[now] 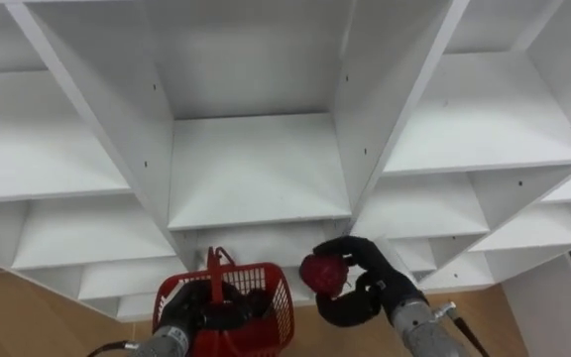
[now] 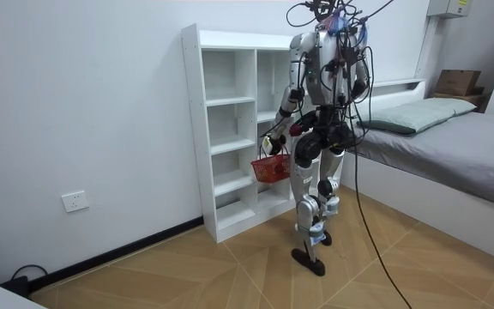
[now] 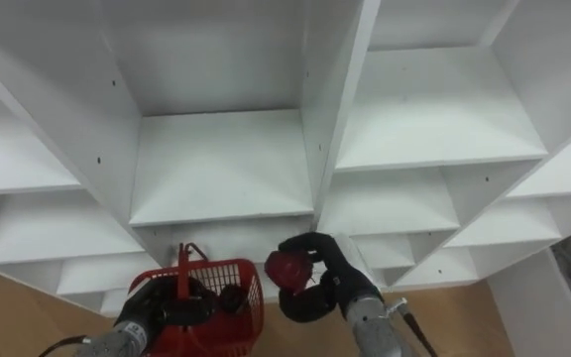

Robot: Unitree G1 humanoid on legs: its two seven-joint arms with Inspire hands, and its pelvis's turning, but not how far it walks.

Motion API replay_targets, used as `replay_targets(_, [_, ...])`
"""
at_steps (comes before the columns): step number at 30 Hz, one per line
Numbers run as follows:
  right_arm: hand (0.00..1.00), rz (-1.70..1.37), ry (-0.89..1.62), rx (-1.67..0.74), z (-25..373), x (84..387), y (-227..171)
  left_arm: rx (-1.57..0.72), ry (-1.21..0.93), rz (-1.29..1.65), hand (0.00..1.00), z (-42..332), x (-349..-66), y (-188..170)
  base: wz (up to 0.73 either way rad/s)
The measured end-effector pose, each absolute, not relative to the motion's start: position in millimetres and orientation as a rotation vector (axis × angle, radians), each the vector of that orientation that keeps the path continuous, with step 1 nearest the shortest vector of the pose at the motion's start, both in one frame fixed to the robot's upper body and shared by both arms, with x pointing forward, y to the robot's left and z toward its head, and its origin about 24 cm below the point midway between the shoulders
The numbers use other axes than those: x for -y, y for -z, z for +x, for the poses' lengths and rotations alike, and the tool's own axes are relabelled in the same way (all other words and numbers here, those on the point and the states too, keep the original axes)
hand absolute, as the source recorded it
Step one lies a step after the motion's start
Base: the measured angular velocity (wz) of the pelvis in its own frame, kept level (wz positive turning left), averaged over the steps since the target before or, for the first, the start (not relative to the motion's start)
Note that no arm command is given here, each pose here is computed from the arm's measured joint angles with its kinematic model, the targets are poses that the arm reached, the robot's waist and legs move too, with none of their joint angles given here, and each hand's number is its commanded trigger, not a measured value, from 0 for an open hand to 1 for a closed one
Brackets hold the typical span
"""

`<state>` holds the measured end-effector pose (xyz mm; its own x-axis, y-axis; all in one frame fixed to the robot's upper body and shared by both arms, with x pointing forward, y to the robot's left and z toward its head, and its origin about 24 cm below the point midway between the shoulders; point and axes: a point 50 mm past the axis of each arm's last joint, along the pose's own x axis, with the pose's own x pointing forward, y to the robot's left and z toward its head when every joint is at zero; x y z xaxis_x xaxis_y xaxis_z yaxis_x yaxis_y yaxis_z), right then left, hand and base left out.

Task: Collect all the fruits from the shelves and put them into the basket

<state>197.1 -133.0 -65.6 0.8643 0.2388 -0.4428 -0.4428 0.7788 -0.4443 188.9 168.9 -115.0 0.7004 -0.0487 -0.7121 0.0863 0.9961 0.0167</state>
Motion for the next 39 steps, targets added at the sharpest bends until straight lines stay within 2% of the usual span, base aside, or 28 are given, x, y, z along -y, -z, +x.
replay_targets(10, [1.0,-0.643,-0.484,-0.345,203,123,62,-0.786,0.097,0.05,1.0,190,-168,115,0.02])
replay_targets(19, [1.0,-0.642,-0.568,-0.353,199,114,63,-0.8,0.176,0.206,1.0,192,-167,119,0.01])
replay_targets(39, [1.0,-0.638,-0.667,-0.4,195,112,69,-0.799,0.251,0.168,1.0,194,-157,118,0.05])
